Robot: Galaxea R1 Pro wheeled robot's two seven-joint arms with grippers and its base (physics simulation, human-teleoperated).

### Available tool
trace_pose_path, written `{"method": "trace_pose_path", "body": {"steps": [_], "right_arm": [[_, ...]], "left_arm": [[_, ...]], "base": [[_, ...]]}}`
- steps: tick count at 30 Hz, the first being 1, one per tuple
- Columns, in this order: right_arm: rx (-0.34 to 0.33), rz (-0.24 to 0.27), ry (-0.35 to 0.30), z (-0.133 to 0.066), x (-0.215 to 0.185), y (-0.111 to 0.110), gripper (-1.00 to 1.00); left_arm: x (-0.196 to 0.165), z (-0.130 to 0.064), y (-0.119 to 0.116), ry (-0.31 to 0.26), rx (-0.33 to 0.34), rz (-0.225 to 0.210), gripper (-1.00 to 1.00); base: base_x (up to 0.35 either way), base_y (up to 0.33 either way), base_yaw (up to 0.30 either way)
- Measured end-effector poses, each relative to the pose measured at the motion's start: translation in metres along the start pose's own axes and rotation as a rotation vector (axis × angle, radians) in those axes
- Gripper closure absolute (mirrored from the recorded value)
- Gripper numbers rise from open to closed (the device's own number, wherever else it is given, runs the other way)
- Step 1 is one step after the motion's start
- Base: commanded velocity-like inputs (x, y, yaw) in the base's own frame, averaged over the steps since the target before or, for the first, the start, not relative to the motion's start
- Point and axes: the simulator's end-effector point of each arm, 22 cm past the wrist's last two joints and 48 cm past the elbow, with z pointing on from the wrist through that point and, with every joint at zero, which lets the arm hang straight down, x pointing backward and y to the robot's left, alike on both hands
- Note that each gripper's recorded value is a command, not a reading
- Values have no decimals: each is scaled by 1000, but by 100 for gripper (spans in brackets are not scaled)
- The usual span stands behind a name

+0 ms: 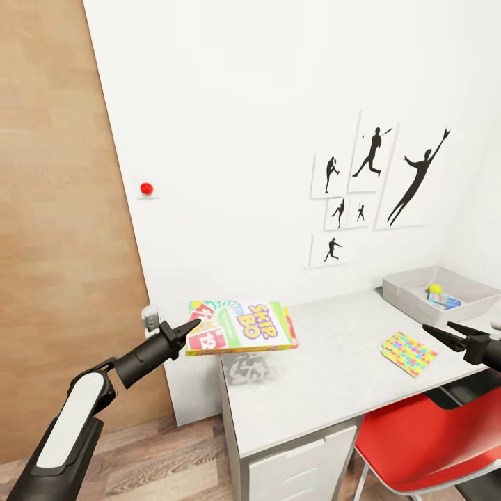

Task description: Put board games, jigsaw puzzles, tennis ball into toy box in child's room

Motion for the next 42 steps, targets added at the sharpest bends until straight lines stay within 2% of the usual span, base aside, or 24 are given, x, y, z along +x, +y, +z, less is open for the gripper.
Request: {"method": "trace_pose_path", "body": {"steps": [11, 42], "right_arm": [[-3, -3, 4, -4, -9, 5, -100], [-7, -7, 7, -18, -32, 14, -100]], "left_arm": [[1, -13, -1, -9, -19, -9, 100], [0, -19, -27, -9, -23, -15, 100]], "base": [[0, 0, 0], [0, 0, 0]]}}
